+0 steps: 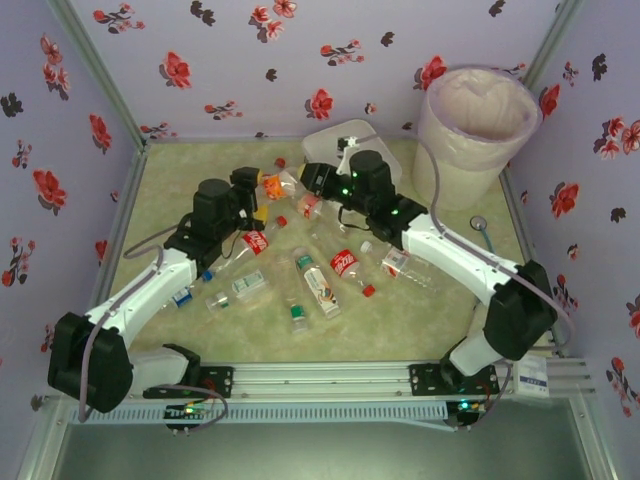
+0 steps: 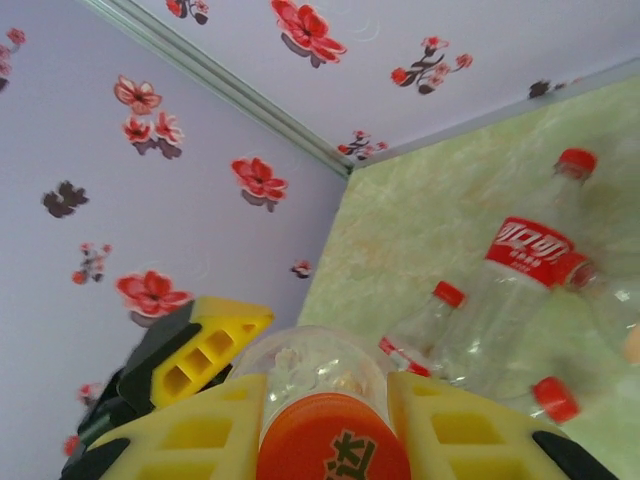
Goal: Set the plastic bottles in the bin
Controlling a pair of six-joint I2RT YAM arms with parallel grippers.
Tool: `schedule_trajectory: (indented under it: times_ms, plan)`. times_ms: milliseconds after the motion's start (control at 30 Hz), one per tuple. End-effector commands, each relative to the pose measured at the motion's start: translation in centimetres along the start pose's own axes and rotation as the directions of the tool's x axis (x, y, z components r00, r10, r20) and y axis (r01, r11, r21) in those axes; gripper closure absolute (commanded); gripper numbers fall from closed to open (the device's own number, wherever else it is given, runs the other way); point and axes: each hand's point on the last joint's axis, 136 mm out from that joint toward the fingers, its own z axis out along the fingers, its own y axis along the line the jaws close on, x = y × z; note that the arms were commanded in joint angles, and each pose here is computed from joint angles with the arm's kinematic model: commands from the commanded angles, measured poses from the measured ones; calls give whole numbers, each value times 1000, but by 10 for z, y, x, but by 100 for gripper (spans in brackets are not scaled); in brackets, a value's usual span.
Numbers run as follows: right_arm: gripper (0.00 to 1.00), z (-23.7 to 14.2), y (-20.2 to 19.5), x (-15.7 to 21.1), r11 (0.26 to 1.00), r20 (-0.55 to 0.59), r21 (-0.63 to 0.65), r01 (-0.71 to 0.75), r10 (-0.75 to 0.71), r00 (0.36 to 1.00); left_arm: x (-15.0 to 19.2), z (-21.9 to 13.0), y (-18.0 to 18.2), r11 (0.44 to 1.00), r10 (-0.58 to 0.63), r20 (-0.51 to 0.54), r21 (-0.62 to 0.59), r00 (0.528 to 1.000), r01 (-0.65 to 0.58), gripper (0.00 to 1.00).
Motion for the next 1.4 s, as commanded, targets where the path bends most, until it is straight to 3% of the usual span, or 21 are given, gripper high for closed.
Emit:
schedule_trajectory:
  times_ms: [0,167,367,500,667,967,1367]
  plan:
    - [84,-53,6,-59,965,120,159,208,-228,966,-11,-21,-8,993,113,66,10,991,-114,5]
    - [100,-133,-22,-130,825,207,477,304,-441,873,-31,-50,-6,959,280,151,-88,948,-269,0]
    - [100,-233,-60,-207,541,197,809,232,-620,759,-39,-65,6,874,467,130,-216,875,-435,0]
    - [100,-264,-89,-241,402,174,904,145,-655,735,-41,-68,17,809,555,81,-285,828,-514,0]
    - [100,-255,-139,-266,324,126,940,107,-622,773,-41,-73,24,740,628,28,-333,778,-585,0]
    - [100,-205,-222,-270,266,3,951,155,-512,859,-47,-94,34,590,735,-67,-427,675,-685,0]
    - [100,-165,-335,-241,310,-114,933,185,-233,966,-49,-98,43,484,782,-154,-460,604,-745,0]
